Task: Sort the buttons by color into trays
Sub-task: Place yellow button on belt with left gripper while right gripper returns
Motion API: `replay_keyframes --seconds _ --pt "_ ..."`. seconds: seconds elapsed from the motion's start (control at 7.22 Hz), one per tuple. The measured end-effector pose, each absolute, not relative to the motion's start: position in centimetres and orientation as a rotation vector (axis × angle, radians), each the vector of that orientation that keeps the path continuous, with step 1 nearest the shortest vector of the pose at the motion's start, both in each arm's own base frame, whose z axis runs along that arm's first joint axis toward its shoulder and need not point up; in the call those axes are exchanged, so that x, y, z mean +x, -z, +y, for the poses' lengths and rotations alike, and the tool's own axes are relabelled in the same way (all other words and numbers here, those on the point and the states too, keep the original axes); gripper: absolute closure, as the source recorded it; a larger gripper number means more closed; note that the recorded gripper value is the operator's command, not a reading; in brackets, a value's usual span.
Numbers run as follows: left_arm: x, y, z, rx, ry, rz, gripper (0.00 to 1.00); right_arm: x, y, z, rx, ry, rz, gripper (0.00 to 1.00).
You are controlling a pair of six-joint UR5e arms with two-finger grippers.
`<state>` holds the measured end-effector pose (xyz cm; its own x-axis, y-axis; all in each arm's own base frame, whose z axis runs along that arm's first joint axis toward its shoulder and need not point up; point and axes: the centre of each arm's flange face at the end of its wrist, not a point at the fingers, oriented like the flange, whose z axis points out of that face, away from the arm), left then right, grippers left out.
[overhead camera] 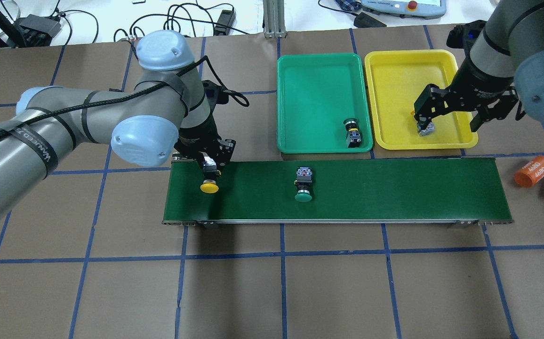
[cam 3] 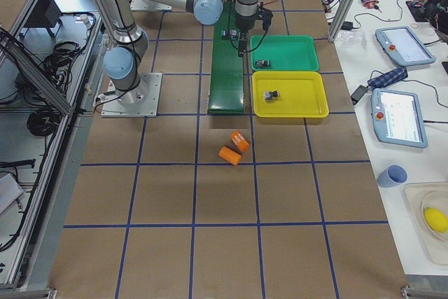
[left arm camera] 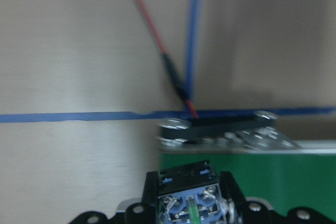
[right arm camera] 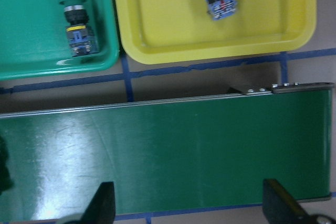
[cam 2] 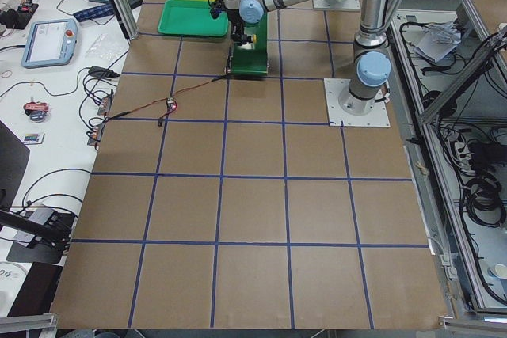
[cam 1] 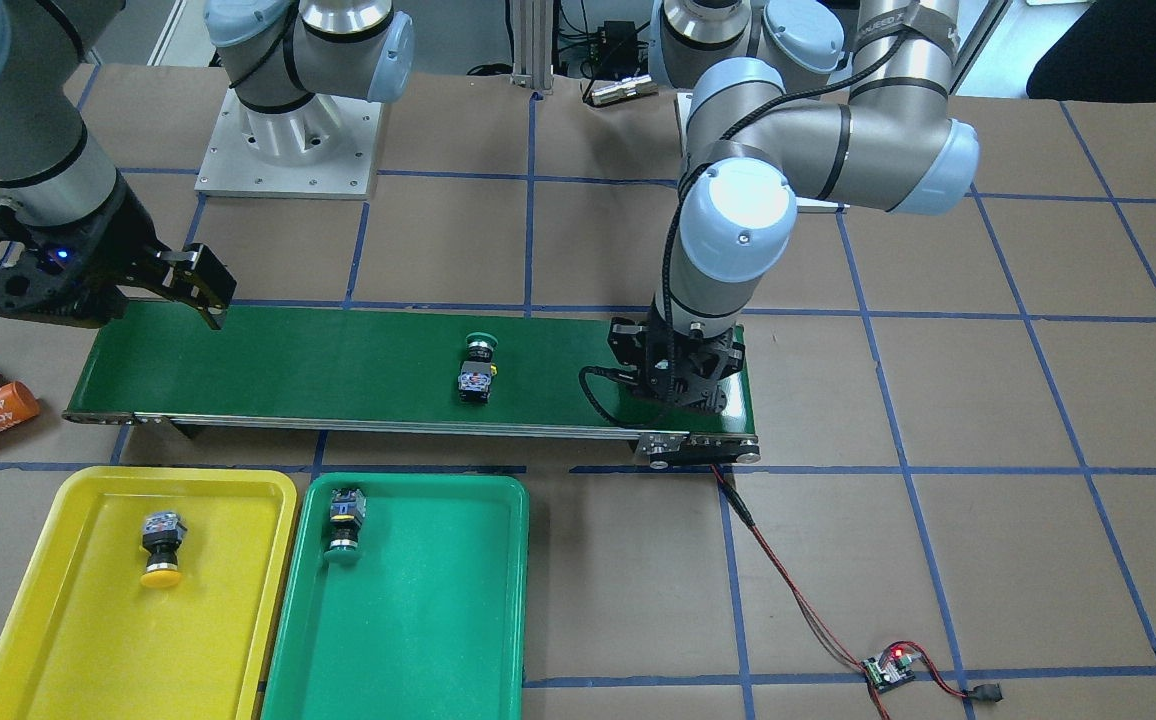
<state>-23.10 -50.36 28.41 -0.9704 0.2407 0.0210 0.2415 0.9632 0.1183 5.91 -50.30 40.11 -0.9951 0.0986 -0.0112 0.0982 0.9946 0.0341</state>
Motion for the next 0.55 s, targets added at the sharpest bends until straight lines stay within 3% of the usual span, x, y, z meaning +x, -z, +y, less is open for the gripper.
replay_keyframes --seconds 0.14,0.28,0.55 --pt "-23.6 -27.3 -49.6 -0.397 0.170 -3.112 0.91 7.0 -39.1 -50.0 0.130 -0.083 3.098 0.00" --pt "-23.7 -26.2 -49.7 -0.376 0.122 -3.117 0.01 7.6 -38.0 -49.8 0.117 -0.115 3.085 0.00" --pt "-23.6 -25.9 -49.5 -0.253 0.069 -3.124 0.00 8.1 -36.4 -49.9 0.100 -0.152 3.077 0.00"
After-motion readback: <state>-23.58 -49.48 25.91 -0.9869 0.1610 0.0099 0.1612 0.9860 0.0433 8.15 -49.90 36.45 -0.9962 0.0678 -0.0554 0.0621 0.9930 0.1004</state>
